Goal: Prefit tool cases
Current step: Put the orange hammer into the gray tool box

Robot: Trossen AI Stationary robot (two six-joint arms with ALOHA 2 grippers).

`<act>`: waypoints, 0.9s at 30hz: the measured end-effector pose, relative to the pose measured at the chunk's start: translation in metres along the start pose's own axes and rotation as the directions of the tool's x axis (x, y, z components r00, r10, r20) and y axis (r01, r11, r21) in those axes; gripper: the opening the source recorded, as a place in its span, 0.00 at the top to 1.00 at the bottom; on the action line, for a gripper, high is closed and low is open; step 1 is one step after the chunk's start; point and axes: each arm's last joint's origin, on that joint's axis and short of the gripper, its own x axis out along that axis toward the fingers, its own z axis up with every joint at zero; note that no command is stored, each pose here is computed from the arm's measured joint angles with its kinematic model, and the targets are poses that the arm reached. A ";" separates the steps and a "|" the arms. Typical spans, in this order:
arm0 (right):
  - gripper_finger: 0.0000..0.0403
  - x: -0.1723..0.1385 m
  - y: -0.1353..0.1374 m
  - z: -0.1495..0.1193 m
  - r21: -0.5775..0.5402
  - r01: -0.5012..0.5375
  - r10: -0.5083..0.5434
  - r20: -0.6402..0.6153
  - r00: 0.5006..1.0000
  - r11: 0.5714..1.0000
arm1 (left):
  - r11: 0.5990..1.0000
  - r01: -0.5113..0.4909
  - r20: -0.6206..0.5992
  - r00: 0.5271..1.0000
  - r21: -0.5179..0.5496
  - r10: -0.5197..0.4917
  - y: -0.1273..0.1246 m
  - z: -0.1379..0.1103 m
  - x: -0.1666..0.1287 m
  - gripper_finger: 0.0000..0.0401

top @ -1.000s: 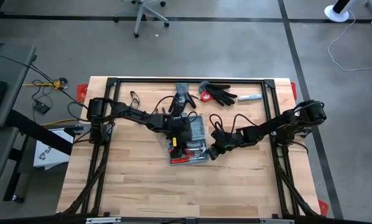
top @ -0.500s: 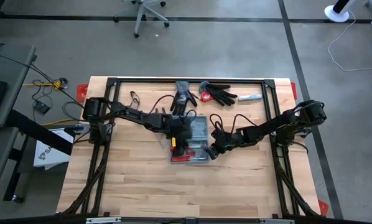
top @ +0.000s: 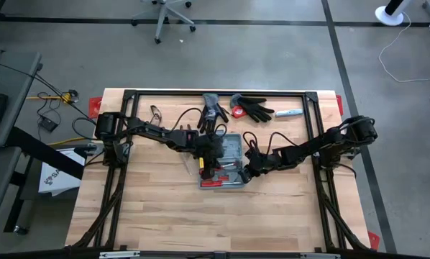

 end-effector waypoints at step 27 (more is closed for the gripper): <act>1.00 -0.023 -0.002 0.068 -0.099 0.039 -0.031 0.083 0.996 0.994 | 0.980 0.197 0.009 0.980 0.040 -0.197 -0.004 0.000 0.002 1.00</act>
